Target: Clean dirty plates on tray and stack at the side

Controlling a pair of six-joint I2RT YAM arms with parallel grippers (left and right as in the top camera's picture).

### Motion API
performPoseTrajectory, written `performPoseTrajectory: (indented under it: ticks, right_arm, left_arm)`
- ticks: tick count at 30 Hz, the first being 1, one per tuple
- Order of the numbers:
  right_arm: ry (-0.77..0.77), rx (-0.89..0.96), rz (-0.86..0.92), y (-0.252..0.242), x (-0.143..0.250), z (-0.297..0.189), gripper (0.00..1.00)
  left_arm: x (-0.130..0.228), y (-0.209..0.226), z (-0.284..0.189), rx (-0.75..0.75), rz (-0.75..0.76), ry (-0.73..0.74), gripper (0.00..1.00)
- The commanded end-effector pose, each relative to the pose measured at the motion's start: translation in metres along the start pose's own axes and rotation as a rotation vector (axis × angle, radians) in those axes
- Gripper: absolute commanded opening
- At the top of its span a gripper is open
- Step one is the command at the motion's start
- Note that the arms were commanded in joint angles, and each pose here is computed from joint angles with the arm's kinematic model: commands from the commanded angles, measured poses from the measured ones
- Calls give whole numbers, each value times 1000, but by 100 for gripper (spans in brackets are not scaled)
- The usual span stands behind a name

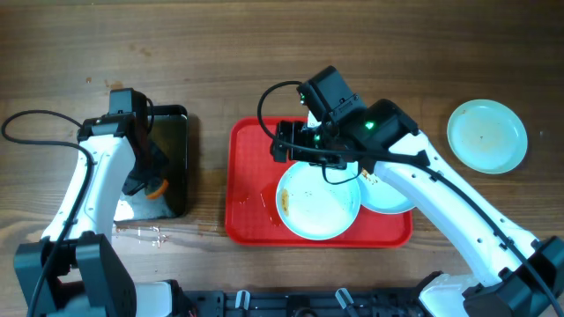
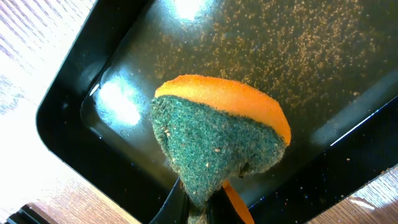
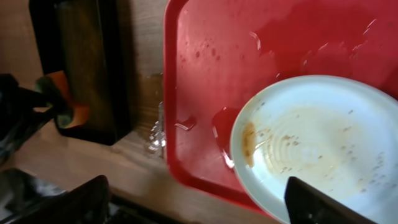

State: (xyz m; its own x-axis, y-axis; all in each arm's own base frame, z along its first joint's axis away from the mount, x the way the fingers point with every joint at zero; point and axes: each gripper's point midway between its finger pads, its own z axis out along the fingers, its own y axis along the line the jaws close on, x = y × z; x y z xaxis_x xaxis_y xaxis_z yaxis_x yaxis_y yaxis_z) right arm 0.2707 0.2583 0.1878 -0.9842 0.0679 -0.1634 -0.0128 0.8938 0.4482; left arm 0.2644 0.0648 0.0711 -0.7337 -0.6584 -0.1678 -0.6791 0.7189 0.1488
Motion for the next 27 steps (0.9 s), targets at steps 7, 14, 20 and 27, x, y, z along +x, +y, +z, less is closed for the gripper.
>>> performPoseTrajectory:
  ticks: [7, 14, 20, 27]
  right_arm:
    - [163, 292, 450, -85, 65, 43, 74]
    - [222, 471, 551, -121, 94, 27, 73]
    - [218, 610, 601, -145, 107, 6, 82]
    - [239, 641, 620, -159, 120, 16, 91]
  left_arm:
    - [1, 1, 3, 0, 4, 9, 4]
    - [3, -1, 3, 11, 11, 17, 4]
    - [2, -2, 3, 16, 11, 17, 4]
    - [1, -3, 3, 22, 9, 12, 4]
